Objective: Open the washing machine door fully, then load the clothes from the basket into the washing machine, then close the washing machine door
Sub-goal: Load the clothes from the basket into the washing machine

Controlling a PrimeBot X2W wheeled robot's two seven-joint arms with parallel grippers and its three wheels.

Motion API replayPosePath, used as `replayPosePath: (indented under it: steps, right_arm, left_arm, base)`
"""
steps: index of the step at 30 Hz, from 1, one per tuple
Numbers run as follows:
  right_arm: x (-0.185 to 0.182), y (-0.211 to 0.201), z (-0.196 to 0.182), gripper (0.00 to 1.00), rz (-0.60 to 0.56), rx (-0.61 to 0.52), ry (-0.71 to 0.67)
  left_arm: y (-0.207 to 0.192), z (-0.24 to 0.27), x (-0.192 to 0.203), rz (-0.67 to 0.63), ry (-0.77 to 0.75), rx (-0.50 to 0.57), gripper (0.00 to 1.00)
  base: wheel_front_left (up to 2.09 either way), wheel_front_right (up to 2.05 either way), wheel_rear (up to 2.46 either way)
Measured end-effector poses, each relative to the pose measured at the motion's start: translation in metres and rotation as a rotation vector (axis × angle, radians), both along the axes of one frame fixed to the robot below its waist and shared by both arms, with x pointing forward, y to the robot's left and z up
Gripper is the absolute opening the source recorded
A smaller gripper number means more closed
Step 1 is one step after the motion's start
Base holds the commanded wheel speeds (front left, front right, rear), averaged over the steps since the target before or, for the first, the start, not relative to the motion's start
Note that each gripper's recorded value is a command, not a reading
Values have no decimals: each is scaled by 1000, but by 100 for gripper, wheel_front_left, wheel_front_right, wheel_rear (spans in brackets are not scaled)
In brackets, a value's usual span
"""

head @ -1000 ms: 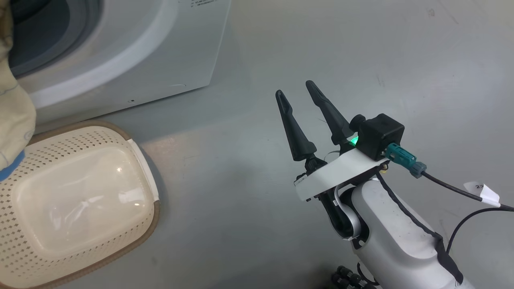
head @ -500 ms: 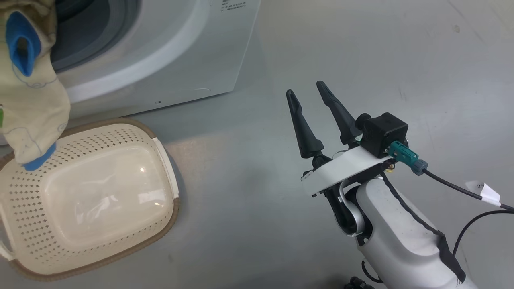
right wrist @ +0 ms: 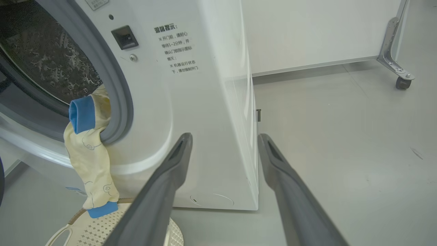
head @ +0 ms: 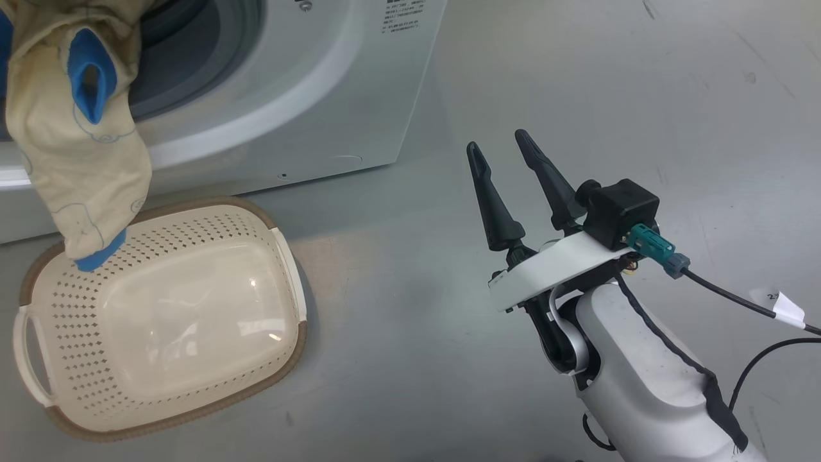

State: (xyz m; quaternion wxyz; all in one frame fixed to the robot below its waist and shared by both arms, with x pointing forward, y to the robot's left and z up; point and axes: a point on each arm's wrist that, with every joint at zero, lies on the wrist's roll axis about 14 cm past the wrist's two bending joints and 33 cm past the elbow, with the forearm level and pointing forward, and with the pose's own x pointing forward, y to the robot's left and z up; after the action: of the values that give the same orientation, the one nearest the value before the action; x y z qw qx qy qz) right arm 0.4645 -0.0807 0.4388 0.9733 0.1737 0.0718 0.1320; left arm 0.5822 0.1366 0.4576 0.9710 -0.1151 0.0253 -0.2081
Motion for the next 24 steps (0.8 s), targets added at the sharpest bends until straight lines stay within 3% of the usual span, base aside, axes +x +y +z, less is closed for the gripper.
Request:
replayPosePath:
  steps: [24]
  right_arm:
    - [-5,-18,3,100,-55,3,-5]
  left_arm:
    - [32,-39,-80,98,131,-32,100]
  base:
    - [0,0,0]
